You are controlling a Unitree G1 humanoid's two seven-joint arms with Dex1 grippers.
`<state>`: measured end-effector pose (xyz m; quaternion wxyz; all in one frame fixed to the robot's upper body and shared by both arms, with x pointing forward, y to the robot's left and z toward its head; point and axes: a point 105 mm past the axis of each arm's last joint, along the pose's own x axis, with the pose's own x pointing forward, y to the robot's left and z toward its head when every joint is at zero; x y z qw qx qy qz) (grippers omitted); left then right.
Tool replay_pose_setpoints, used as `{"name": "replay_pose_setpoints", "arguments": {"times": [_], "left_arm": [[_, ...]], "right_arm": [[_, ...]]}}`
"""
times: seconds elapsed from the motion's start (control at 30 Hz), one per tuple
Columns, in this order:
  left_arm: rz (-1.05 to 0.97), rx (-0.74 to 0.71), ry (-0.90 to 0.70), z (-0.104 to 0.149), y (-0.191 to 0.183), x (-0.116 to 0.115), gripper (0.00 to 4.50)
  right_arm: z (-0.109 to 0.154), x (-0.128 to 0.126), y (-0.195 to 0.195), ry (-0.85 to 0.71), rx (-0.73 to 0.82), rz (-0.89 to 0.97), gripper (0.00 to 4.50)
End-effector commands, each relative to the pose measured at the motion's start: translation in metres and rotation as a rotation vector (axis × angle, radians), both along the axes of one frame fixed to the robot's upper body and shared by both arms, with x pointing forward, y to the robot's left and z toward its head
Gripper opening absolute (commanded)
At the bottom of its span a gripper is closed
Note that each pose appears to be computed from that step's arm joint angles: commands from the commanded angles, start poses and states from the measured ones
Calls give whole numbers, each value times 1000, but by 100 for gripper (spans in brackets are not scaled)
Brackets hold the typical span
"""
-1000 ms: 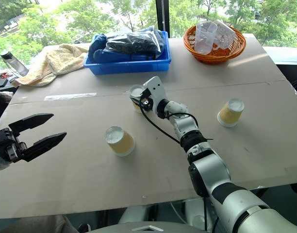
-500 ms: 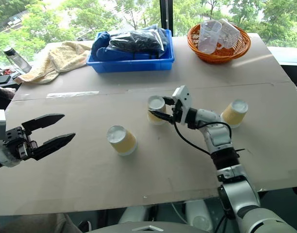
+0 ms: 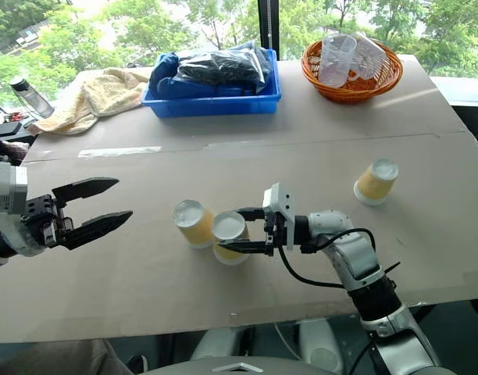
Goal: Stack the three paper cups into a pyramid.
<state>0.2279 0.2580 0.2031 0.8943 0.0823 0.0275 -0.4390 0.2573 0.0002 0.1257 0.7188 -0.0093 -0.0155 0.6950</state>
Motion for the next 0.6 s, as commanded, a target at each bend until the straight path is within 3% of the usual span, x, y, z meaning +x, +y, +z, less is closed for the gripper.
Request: {"name": "replay_pose_setpoints", "arguments": {"times": [0.03,0.33,0.37,0.47,0.6], "left_arm": [[-7,26,-29,7,0,-1,450],[-10,34,-22,6,0,-2,450],[-12,35,-20,5,0,-1,450],[-19,35,-19,4,-2,1,450],[-45,18,-27,6,-6,4,450]], "right_arm": [[3,5,2,-81,1,-22,223],[2,10,7,-95,-4,-48,223],[3,10,6,-93,-1,-54,324],[8,11,0,-85,6,-73,444],[19,15,-17,-101,34,-133,448]]}}
